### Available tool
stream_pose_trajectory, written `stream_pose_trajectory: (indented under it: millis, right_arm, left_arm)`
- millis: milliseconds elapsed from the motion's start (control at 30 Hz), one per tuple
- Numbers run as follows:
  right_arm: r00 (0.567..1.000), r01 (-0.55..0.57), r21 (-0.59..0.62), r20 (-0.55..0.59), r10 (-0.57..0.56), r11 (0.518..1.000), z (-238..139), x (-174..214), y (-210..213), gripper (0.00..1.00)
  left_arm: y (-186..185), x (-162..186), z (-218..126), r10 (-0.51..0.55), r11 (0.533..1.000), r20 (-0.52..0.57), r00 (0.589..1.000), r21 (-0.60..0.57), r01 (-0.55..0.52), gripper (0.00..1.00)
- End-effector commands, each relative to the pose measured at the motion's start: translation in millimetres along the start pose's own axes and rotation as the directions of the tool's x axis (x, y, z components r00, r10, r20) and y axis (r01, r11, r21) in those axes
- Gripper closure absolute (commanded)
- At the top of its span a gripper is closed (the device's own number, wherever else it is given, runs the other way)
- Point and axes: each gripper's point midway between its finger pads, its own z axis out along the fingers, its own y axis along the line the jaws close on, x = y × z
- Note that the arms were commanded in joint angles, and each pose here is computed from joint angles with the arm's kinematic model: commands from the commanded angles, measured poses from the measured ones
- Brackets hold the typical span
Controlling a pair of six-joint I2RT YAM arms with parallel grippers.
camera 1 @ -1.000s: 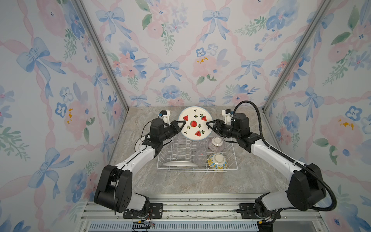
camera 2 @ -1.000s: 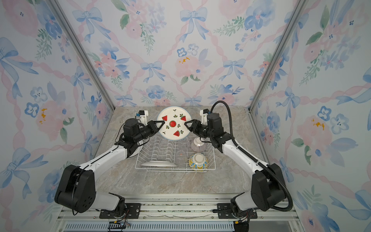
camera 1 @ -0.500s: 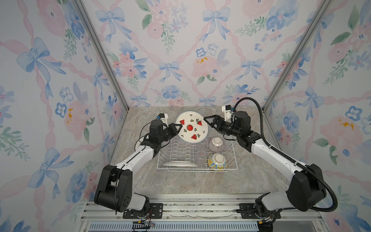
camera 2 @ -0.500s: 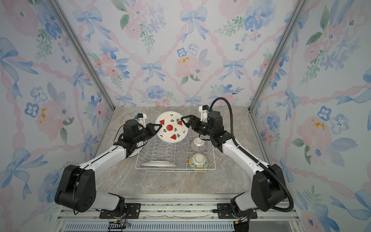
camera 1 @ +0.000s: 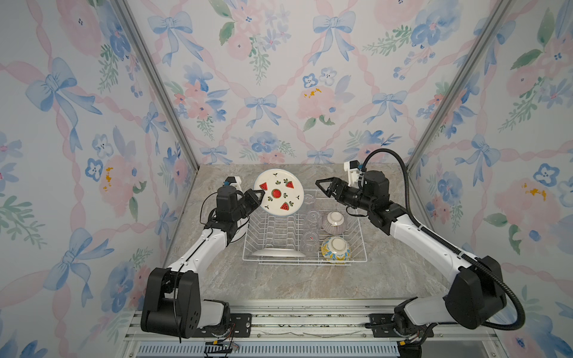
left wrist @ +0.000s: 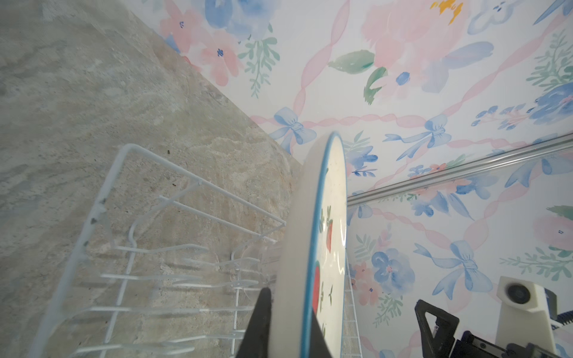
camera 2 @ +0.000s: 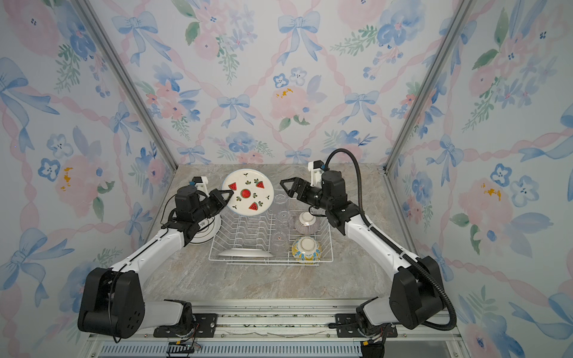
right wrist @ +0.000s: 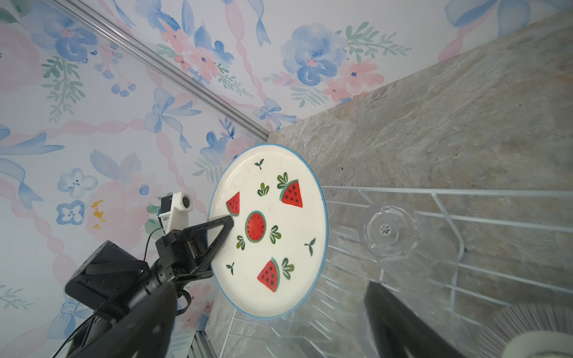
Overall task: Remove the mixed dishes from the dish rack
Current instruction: 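Lower the plate onto the table plates with the left gripper while the right gripper withdraws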
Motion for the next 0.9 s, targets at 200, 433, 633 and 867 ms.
stream_pose_trajectory:
  millis: [200,433,633,867]
  right_arm:
    - [0.998,0.062,-0.005,0.015,-0.062,0.998,-14,-5,15,0.03]
    - [0.997,0.074,0.004,0.011,-0.074,0.997,-18,-2,15,0.03]
    - [0.996,0.092,0.008,-0.005,-0.092,0.996,-22,2,17,0.03]
    - [0.993,0.115,0.010,-0.023,-0.114,0.993,-25,8,18,0.03]
  left_arm:
    - [-17,-73,-48,-0.049,0.996,0.277,0.960,0.087,0.026,1.00]
    - [3,-91,-79,-0.088,0.996,0.403,0.911,0.051,0.073,1.00]
    - [28,-101,-108,-0.109,0.992,0.521,0.847,0.003,0.126,1.00]
    - [49,-104,-137,-0.097,0.986,0.633,0.768,-0.046,0.163,1.00]
